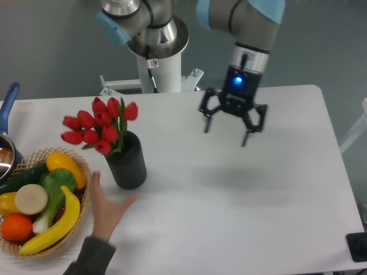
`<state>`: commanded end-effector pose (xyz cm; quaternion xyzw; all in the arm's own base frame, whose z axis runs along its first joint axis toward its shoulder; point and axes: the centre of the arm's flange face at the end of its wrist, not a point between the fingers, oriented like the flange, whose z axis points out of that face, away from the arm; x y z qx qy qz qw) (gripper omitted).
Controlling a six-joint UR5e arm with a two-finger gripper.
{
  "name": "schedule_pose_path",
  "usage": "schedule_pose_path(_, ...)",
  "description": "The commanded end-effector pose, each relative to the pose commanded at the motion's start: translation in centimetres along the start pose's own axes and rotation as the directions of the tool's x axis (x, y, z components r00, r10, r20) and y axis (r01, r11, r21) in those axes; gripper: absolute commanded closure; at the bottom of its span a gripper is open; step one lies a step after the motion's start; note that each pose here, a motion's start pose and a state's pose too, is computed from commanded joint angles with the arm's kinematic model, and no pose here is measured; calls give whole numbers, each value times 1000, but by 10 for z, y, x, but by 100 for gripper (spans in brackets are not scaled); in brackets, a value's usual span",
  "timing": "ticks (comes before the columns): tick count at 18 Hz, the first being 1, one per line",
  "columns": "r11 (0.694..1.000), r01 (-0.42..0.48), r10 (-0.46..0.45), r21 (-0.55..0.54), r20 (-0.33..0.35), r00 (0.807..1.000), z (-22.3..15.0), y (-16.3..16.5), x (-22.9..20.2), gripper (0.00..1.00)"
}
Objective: Insert the flowers into the vase
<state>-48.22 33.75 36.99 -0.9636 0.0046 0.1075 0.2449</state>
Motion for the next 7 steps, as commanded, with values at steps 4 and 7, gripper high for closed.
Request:
schedule_pose_path(4, 972, 17, -5, -236, 53, 999, 23, 31, -22, 0)
schedule_pose_path(7, 928, 10, 0, -372, 27, 1000, 30, 54, -17, 0)
